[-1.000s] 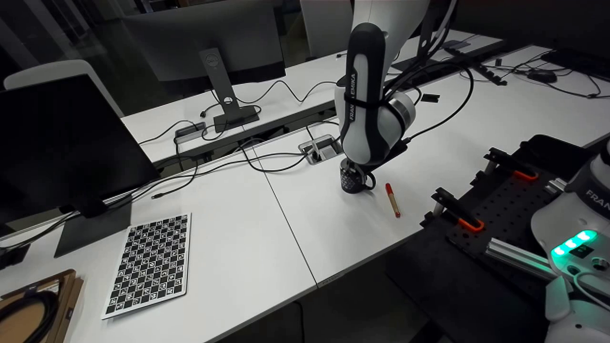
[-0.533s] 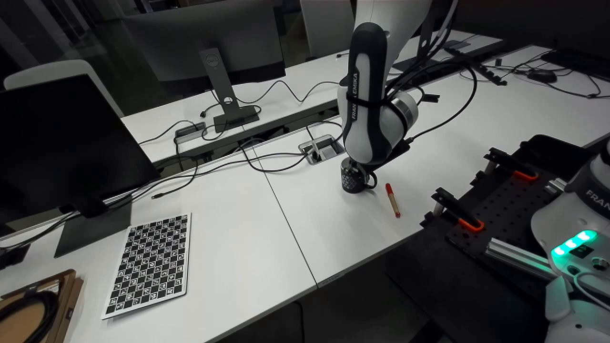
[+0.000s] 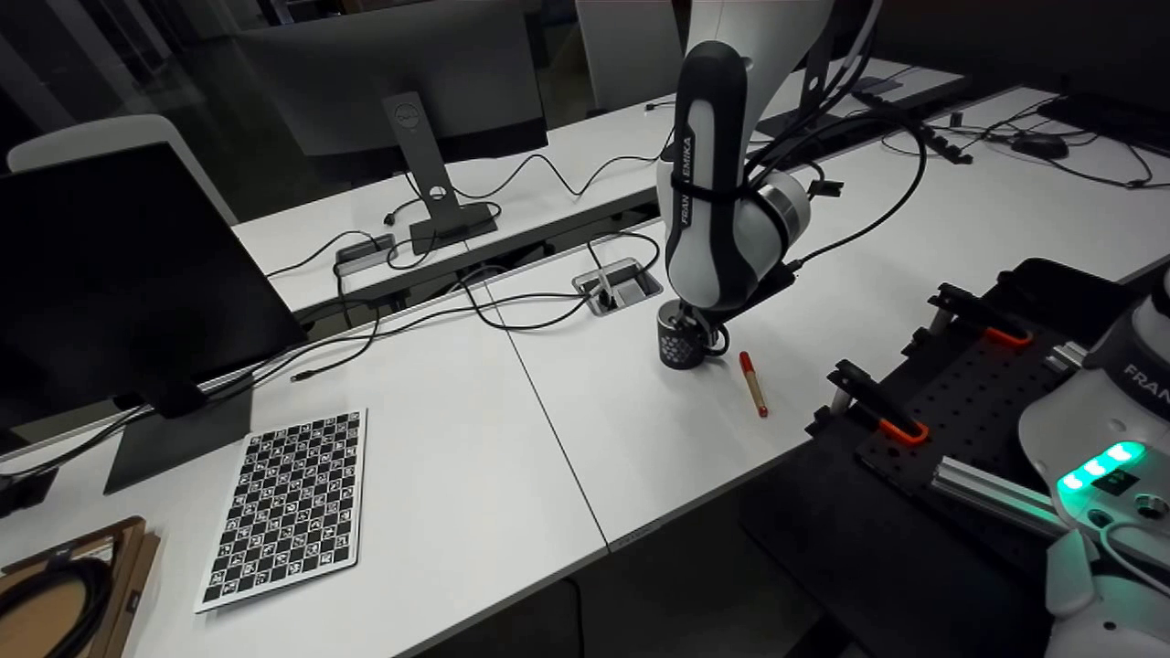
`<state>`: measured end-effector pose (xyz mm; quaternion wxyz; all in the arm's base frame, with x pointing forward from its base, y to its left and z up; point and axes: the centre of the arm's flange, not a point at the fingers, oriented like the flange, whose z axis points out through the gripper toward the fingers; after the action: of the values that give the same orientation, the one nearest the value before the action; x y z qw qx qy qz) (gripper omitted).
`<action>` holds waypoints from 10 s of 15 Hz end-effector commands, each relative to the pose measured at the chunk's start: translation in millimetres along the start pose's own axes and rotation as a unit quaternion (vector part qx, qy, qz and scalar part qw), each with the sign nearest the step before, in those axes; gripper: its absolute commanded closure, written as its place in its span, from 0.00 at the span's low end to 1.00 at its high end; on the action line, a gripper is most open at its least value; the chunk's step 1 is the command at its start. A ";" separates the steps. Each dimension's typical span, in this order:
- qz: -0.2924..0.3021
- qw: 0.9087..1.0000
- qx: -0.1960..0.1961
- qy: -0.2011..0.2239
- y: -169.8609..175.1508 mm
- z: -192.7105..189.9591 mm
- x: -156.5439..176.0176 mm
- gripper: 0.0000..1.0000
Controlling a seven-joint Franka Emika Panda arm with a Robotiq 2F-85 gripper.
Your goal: Rotate the black cup counterclockwise so that the handle is on the right side
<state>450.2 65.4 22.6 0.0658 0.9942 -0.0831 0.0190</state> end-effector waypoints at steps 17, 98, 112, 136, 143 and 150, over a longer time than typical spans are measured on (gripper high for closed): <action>0.025 1.000 -0.016 0.008 28.7 -1.8 5.7 1.00; 0.055 0.998 -0.035 0.018 52.9 -0.6 44.6 1.00; 0.044 0.998 -0.041 0.017 52.3 1.2 56.6 1.00; 0.138 0.989 0.052 -0.018 130.6 39.4 70.2 1.00; 0.161 0.982 0.095 -0.030 137.4 44.7 69.9 1.00; 0.165 0.980 0.108 -0.026 139.9 37.9 74.6 1.00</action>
<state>496.6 -88.5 6.1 -0.0370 0.9679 -0.2483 0.0106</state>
